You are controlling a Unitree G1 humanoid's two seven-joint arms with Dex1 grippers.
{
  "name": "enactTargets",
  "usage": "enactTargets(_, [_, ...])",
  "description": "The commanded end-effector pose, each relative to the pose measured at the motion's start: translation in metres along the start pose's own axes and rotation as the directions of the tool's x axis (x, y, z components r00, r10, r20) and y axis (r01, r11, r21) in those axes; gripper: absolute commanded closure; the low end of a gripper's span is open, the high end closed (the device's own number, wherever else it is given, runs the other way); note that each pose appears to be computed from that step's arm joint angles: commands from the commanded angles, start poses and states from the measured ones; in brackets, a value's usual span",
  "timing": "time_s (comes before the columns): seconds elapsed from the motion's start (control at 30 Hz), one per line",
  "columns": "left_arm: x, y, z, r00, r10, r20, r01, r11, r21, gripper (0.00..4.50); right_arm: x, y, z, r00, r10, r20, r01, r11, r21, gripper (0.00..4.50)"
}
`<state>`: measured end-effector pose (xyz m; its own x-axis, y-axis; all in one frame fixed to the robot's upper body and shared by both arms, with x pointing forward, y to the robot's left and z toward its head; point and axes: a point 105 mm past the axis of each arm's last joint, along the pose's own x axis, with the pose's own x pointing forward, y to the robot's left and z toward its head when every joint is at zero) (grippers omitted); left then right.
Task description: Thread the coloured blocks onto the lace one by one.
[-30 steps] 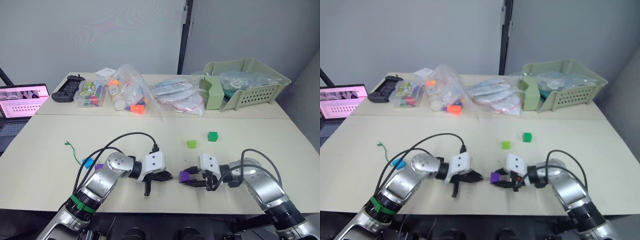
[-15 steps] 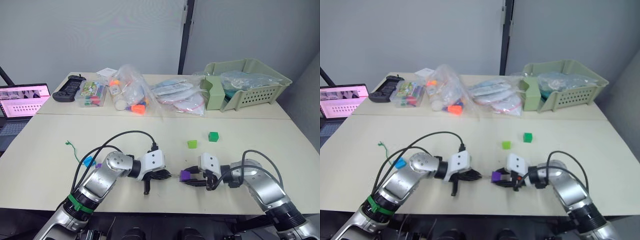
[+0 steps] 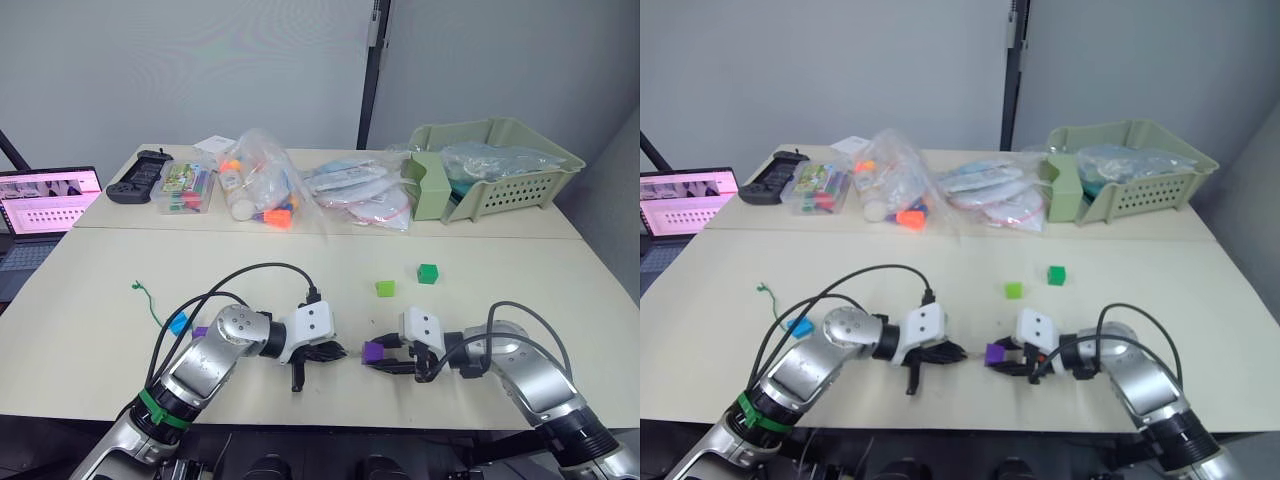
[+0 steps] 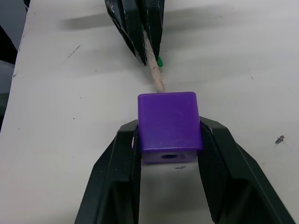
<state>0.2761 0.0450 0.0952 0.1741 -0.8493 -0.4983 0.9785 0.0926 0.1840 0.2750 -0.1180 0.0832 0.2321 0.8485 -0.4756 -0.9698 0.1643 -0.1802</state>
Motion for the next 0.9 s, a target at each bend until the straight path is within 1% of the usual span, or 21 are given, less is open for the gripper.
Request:
enactTargets(0.03, [0.006, -0.003, 0.016, 0.999, -0.016, 0.047, 0.014, 0.999, 0.043, 4.5, -0.003, 0.001, -0.001, 1.0, -0.007, -0.02, 0.007, 1.0, 0.002, 3.34])
enactTargets(0.43, [0.032, -0.01, 0.024, 0.993, -0.091, 0.078, 0.086, 0.994, 0.072, 4.5, 0.002, 0.001, 0.006, 1.0, -0.009, -0.004, 0.009, 1.0, -0.005, 3.34])
enactTargets(0.63, [0.028, -0.009, 0.031, 0.989, -0.099, 0.11, 0.09, 0.993, 0.078, 4.5, 0.002, 0.002, 0.005, 1.0, -0.014, -0.009, 0.013, 1.0, -0.005, 3.34])
enactTargets(0.73, [0.026, -0.009, 0.031, 0.989, -0.103, 0.107, 0.095, 0.992, 0.078, 4.5, 0.003, 0.002, 0.005, 1.0, -0.016, -0.009, 0.016, 1.0, -0.005, 3.34])
enactTargets(0.9, [0.038, -0.014, 0.035, 0.983, -0.138, 0.119, 0.13, 0.989, 0.076, 4.5, 0.006, 0.002, 0.007, 1.0, -0.014, 0.002, 0.014, 1.0, -0.007, 3.34])
